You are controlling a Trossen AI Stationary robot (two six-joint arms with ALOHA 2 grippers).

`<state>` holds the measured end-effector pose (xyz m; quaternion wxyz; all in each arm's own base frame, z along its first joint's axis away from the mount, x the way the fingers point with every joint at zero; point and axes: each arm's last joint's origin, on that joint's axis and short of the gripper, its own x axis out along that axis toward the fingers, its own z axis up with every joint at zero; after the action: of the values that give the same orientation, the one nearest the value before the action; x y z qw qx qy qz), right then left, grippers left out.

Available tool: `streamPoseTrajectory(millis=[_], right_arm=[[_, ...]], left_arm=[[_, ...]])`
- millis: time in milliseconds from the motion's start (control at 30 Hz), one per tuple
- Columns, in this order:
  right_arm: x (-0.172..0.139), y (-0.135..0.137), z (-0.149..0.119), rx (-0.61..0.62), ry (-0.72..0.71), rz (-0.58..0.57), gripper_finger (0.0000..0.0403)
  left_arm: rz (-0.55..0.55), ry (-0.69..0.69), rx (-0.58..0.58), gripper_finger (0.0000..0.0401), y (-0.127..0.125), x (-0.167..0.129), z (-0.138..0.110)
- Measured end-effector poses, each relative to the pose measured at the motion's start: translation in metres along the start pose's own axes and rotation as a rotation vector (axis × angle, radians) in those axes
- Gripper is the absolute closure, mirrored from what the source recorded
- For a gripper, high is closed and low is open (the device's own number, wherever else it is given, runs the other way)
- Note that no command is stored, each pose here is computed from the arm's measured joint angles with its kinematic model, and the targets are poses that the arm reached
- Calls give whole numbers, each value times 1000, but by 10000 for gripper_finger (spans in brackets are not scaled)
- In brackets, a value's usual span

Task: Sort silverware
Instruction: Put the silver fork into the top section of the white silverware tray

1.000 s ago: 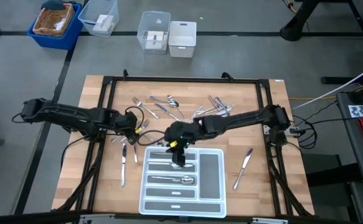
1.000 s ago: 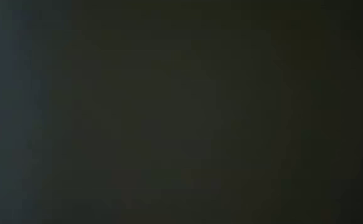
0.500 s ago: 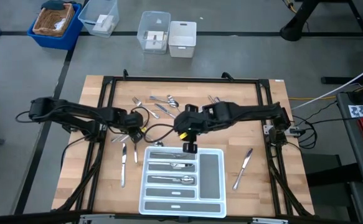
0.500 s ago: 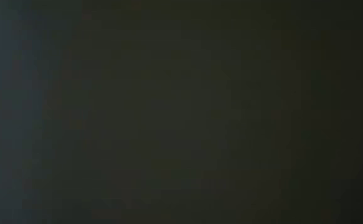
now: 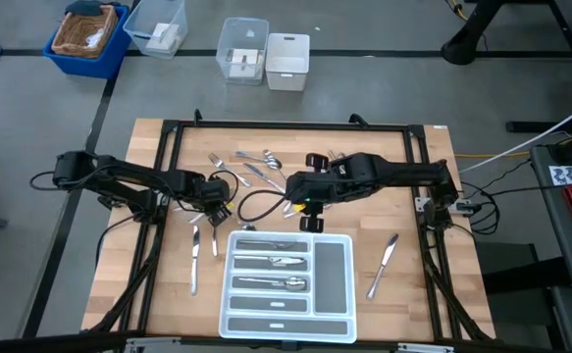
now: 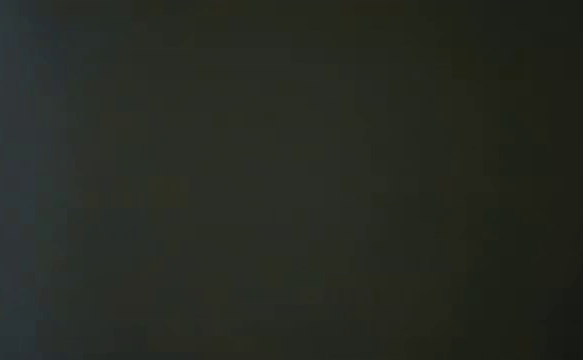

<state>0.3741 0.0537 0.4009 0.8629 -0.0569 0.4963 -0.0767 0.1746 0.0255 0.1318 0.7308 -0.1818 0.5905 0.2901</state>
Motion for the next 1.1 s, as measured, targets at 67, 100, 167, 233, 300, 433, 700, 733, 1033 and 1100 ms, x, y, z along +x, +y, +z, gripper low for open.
streamPoseTrajectory(millis=[67, 100, 167, 233, 300, 433, 700, 733, 1033, 1100], right_arm=[[0, 0, -1, -3, 12, -2, 283], [0, 0, -2, -4, 16, -2, 283], [0, 0, -3, -7, 26, -3, 283], [-2, -1, -4, -8, 31, -4, 283], [-3, -1, -4, -7, 31, -4, 283], [-11, -4, -7, -6, 26, -3, 283], [-27, -10, -15, -2, 34, -42, 283], [-28, -11, -16, -4, 38, -52, 283], [-46, -18, -26, -7, 42, -92, 283], [-52, -21, -28, -3, 27, -92, 283]], left_arm=[[0, 0, 0, 349, 0, 0, 0], [1, 1, 0, 359, 0, 0, 0], [2, 1, 1, 378, 0, 0, 0], [-1, 1, 3, 392, 0, 0, 0], [-2, 3, 2, 395, 0, 0, -1], [-4, 1, 2, 393, 1, 0, -1], [-62, -57, -4, 398, 0, -19, 5], [-79, -80, -9, 398, 0, -22, 8], [-192, -151, -36, 399, 1, -41, 9], [-240, -194, -56, 398, -1, -46, 11]])
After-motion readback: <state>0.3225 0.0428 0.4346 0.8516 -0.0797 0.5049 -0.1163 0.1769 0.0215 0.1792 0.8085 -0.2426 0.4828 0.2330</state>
